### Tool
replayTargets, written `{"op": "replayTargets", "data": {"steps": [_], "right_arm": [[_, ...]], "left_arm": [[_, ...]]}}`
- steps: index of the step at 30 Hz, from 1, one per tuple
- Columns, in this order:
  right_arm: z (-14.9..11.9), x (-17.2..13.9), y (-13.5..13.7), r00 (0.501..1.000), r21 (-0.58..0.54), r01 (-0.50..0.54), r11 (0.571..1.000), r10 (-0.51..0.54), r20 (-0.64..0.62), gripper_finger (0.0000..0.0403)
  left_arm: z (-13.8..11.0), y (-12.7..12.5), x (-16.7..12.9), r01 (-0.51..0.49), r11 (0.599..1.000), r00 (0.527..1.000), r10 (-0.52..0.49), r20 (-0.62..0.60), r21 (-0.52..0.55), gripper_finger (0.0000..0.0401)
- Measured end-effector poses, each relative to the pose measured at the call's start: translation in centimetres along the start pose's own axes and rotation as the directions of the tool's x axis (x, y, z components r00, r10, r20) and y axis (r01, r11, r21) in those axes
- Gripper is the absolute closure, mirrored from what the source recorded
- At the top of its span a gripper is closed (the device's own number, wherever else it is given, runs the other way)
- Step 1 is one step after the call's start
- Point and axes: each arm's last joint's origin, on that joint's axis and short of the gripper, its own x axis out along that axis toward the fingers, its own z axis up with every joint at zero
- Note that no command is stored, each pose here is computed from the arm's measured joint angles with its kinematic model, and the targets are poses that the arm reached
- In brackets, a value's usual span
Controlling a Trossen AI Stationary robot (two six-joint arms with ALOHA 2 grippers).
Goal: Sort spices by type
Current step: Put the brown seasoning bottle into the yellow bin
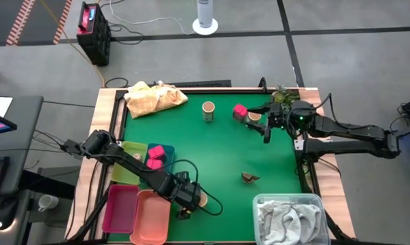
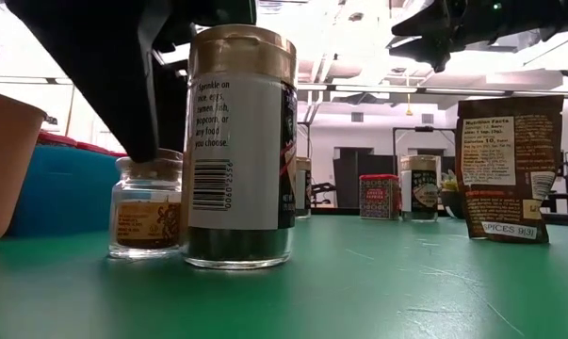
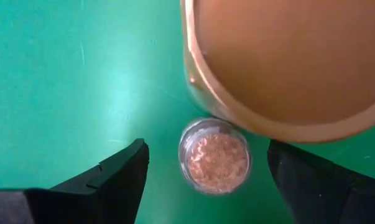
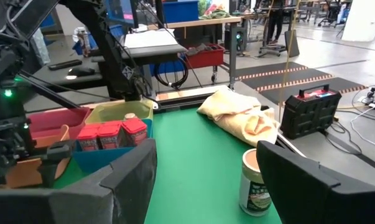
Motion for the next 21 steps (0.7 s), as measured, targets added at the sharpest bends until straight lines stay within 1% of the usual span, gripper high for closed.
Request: {"op": "replayTargets", "data": {"steps": [6, 9, 21], "right_arm": [[0.0, 0.0, 0.0, 1.000, 0.000, 0.000, 1.000, 0.000, 0.000, 0.0100], [0.0, 0.0, 0.0, 1.000, 0.000, 0.000, 1.000, 0.000, -0.001, 0.0100], [0.0, 0.0, 0.0, 1.000, 0.000, 0.000, 1.000, 0.000, 0.000, 0.0100]], "left_arm": [[-0.3, 0.0, 0.4, 0.003, 1.000, 1.000, -0.003, 0.007, 0.000, 0.0091], [-0.7, 0.1, 0.8, 0.004, 1.000, 1.000, -0.004, -0.001, 0.004, 0.0104], [-0.7, 0.1, 1.1, 0.023, 1.000, 0.999, -0.023, 0.024, 0.004, 0.0231]]}}
